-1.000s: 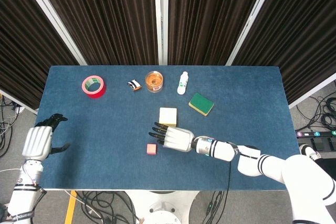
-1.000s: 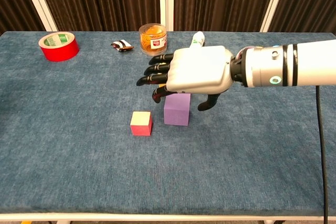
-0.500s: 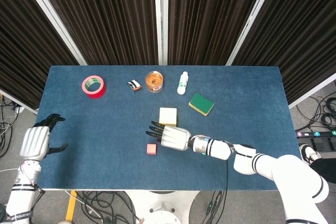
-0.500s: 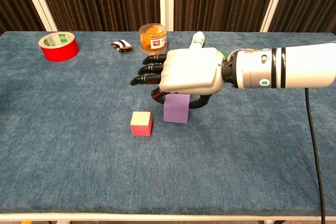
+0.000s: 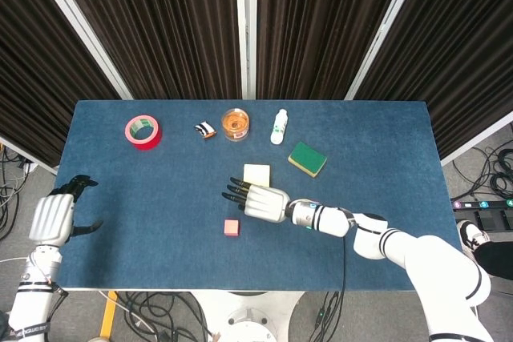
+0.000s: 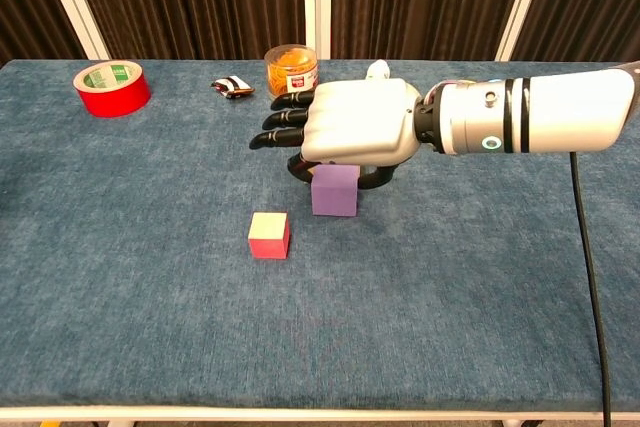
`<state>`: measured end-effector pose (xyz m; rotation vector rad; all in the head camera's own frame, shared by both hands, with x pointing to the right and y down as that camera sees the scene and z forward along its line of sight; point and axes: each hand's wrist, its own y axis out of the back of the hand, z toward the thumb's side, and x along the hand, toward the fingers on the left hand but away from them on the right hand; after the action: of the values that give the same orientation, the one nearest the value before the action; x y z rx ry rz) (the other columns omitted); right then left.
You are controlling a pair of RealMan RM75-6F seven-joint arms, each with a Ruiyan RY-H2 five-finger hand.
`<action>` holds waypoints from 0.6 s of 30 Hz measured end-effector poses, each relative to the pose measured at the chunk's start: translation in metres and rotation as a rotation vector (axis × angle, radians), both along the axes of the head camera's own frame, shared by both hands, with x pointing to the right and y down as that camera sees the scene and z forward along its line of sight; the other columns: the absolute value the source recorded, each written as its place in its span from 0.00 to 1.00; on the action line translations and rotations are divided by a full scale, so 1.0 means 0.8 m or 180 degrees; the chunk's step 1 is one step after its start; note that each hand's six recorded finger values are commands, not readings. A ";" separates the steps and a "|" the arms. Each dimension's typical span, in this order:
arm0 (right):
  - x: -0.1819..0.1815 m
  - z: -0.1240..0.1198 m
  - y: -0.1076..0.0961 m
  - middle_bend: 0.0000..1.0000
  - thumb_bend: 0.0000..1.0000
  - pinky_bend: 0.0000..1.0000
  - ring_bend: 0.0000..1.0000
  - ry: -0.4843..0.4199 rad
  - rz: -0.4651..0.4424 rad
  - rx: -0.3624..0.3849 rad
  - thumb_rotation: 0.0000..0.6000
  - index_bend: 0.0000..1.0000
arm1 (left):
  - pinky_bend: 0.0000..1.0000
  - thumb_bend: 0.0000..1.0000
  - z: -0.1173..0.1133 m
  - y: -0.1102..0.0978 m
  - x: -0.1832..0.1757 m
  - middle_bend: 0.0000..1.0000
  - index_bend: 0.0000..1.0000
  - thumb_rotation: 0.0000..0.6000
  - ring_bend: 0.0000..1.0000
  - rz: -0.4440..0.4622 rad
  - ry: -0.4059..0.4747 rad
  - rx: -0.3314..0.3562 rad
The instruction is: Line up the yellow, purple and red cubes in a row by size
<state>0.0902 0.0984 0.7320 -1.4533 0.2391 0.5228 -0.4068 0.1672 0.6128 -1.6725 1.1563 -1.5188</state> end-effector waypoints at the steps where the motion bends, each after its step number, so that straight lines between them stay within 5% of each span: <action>1: -0.001 0.001 0.000 0.02 0.21 0.00 0.00 0.0003 0.0000 0.0006 1.00 0.48 | 0.36 0.09 0.000 0.000 0.000 0.31 0.34 1.00 0.34 -0.0003 -0.0001 -0.0002; 10: -0.005 0.005 -0.007 0.01 0.21 0.00 0.00 0.0010 0.0029 0.0071 1.00 0.47 | 0.36 0.09 0.000 0.001 0.000 0.31 0.34 1.00 0.34 -0.0007 0.0020 -0.0008; 18: -0.006 0.009 -0.010 0.00 0.21 0.00 0.00 0.0072 0.0044 0.0143 1.00 0.36 | 0.36 0.09 0.001 0.002 -0.001 0.31 0.34 1.00 0.34 -0.0016 0.0015 -0.0022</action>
<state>0.0855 0.0903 0.7392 -1.4068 0.2341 0.5528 -0.4077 0.1687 0.6140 -1.6798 1.1598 -1.5242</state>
